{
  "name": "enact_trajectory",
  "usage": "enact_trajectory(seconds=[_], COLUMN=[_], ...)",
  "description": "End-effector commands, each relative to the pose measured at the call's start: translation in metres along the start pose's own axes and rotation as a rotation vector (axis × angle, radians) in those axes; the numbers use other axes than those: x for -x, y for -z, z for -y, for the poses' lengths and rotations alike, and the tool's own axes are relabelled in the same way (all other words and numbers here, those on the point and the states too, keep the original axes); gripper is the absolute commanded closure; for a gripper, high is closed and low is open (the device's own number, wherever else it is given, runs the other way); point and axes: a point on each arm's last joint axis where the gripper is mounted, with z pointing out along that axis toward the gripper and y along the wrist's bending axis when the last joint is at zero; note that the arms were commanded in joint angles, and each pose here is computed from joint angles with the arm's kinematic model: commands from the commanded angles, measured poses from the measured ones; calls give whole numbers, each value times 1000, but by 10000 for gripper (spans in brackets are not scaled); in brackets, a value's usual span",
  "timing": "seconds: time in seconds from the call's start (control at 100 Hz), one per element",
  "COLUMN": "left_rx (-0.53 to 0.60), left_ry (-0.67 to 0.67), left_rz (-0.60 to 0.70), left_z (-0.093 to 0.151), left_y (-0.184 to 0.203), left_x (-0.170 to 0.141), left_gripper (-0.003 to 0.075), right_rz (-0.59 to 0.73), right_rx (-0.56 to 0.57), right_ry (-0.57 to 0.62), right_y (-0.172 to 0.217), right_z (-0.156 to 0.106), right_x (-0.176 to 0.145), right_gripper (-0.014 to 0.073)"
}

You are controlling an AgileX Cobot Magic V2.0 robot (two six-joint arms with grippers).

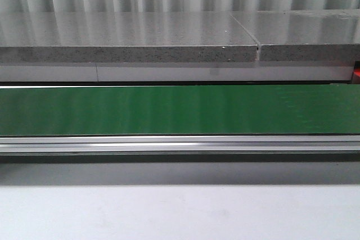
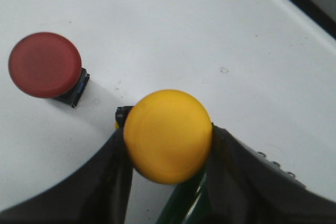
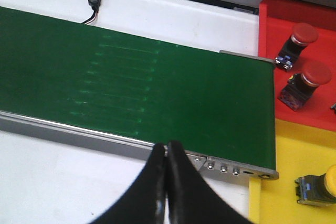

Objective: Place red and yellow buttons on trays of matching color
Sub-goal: 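Lower the left gripper onto the last yellow button and close it, then set the yellow button on the green belt and open the left gripper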

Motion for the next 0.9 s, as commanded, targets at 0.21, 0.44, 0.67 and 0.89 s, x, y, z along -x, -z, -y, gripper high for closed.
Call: enact_trajectory(seconds=[0.21, 0.44, 0.67, 0.89], left_rx=[-75, -114, -154, -158], left_ry=[-198, -303, -408, -429], left_rz=[76, 1, -90, -136], left_z=[21, 30, 51, 57], left_y=[86, 102, 90, 77], left_x=[4, -9, -25, -31], left_gripper=[740, 740, 740, 740], right_rz=[85, 85, 85, 85], right_rx=[-19, -19, -19, -19], right_ry=[6, 6, 6, 6], right_y=[5, 5, 5, 5], right_z=[2, 2, 2, 2], right_x=[12, 12, 12, 12], right_gripper=[666, 666, 666, 666])
